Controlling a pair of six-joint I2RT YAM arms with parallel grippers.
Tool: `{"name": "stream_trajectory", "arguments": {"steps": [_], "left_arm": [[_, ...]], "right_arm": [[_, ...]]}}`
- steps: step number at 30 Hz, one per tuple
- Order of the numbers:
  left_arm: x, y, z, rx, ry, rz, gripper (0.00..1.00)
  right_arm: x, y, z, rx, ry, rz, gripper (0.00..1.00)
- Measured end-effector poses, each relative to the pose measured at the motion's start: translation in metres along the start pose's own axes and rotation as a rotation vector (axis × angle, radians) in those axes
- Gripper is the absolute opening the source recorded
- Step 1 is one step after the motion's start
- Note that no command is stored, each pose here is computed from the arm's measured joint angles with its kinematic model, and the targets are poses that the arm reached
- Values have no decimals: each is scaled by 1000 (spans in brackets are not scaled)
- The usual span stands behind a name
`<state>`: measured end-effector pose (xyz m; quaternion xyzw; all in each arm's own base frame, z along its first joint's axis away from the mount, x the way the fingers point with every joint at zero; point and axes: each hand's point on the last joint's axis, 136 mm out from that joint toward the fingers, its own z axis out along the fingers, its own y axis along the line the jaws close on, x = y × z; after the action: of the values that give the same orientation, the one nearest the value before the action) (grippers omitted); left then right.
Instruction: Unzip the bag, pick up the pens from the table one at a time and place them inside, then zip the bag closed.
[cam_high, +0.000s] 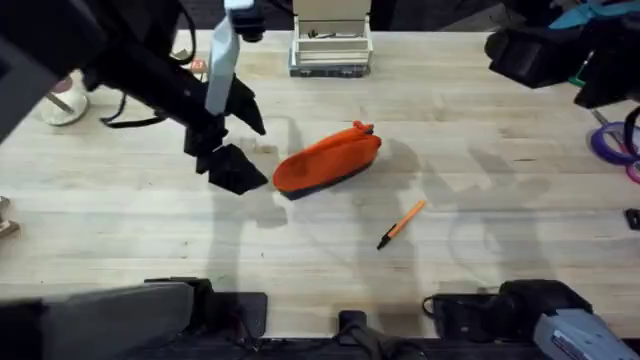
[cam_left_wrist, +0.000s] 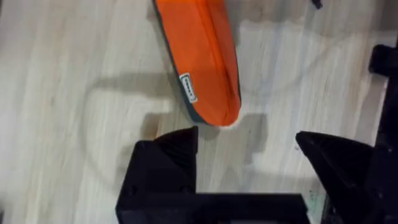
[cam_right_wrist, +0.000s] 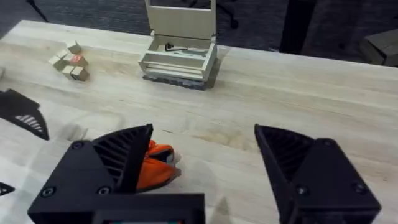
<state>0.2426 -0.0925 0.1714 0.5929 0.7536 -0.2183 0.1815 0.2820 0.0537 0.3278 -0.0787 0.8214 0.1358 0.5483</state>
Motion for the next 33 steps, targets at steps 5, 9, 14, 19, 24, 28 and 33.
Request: {"name": "stream_trajectory", "arguments": {"steps": [5, 9, 14, 19, 24, 28, 33], "left_arm": [[1, 7, 16, 72, -33, 5, 975], [0, 12, 25, 104, -60, 3, 978], [1, 17, 40, 157, -84, -18, 995], [0, 15, 58, 223, -78, -19, 996], [-5, 13, 69, 250, -80, 4, 996], [-4, 16, 74, 254, -81, 5, 949], [-4, 20, 77, 247, -84, 17, 457]], "right_arm": [[0, 0, 0, 0, 0, 0, 997], [0, 0, 0, 0, 0, 0, 998], [0, 0, 0, 0, 0, 0, 998], [0, 0, 0, 0, 0, 0, 998], [0, 0, 0, 0, 0, 0, 997], [0, 0, 0, 0, 0, -1, 998], [-2, 0, 0, 0, -6, -3, 998]]}}
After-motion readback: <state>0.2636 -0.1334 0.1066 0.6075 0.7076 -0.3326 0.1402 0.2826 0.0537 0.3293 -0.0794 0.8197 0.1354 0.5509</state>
